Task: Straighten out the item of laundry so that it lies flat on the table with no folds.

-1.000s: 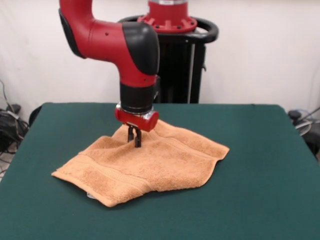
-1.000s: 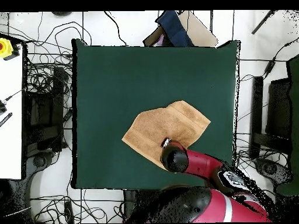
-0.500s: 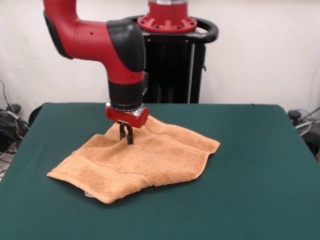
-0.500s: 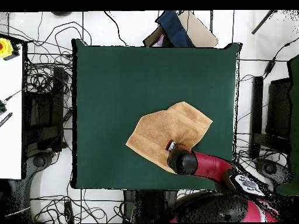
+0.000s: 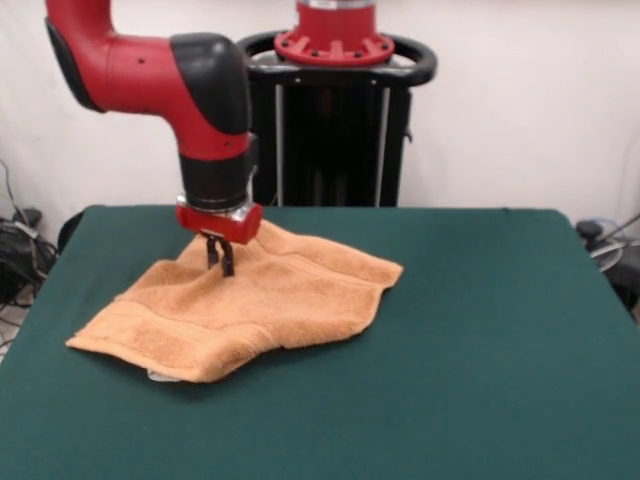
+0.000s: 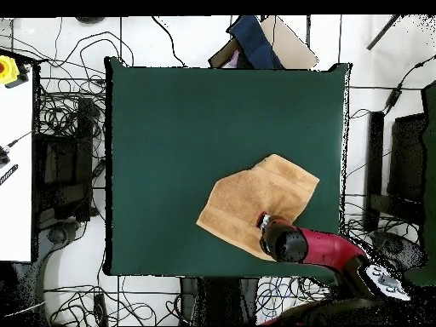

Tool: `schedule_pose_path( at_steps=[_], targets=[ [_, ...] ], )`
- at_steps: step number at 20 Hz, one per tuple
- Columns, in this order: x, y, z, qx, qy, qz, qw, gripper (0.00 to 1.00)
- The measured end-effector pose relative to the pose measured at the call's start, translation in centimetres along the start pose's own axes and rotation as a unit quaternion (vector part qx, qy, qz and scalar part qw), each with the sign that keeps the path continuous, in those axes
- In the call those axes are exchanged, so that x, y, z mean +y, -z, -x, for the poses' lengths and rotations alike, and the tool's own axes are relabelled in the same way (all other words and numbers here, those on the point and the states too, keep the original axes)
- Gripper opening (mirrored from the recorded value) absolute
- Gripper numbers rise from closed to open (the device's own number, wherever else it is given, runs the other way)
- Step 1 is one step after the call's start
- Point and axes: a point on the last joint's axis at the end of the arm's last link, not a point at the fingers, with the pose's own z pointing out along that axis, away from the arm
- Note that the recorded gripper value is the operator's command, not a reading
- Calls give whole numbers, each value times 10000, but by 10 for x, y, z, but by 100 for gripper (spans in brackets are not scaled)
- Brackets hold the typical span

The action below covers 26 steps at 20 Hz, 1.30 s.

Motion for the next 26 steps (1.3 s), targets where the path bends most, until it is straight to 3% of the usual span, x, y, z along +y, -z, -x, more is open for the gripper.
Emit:
schedule_pose_path(
  at_steps=[10, 18, 21, 26],
  targets=[
    [-78, 1, -8, 464, 79, -402, 9981, 0],
    [-136, -1, -10, 999, 553, -679, 9911, 0],
    [-157, -2, -9, 1234, 813, -719, 9864, 0],
    [-171, -2, -6, 1260, 952, -615, 9855, 0]
  ],
)
